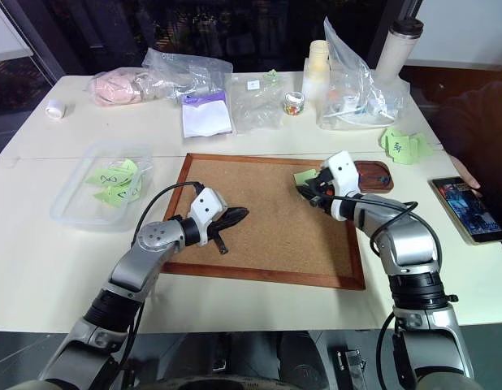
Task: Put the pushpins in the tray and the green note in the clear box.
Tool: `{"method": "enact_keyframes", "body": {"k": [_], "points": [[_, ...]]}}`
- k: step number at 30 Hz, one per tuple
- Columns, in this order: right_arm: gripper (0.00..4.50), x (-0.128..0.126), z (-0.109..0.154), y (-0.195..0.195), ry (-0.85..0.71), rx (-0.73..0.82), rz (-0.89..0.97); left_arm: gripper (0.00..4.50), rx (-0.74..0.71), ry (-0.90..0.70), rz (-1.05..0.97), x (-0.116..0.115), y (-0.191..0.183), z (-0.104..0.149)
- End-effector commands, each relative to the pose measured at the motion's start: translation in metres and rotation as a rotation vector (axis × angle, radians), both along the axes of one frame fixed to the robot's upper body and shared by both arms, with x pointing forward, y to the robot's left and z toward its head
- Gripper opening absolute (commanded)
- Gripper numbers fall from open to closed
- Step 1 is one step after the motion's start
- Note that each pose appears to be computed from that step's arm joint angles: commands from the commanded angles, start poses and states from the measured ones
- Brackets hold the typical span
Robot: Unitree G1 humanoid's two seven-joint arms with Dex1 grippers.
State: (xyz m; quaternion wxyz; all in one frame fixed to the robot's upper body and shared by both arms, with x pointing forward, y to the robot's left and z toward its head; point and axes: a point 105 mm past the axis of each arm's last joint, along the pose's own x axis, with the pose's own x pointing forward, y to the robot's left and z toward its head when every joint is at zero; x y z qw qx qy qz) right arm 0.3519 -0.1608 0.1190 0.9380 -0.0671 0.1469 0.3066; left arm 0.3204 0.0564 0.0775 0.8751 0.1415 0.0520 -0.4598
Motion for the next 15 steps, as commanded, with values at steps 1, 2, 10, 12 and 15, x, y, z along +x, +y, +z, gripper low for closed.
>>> {"method": "enact_keyframes", "body": {"k": [1,2,10,12,15], "points": [[1.36,0.002,0.009,0.004,-0.059,-0.035,0.013,0.00,0.063,0.118,0.000,-0.010,0.004,-0.034],[1.36,0.003,0.008,0.003,-0.059,-0.044,0.012,0.00,0.063,0.118,0.001,-0.010,0.004,-0.034],[1.36,0.010,0.006,0.001,-0.074,-0.069,0.002,0.00,0.059,0.115,0.008,-0.010,0.004,-0.035],[1.36,0.012,0.007,-0.001,-0.079,-0.068,-0.006,0.00,0.059,0.115,0.010,-0.009,0.004,-0.035],[1.36,0.015,0.009,-0.005,-0.083,-0.067,-0.019,0.00,0.057,0.115,0.009,-0.010,0.004,-0.035]]}}
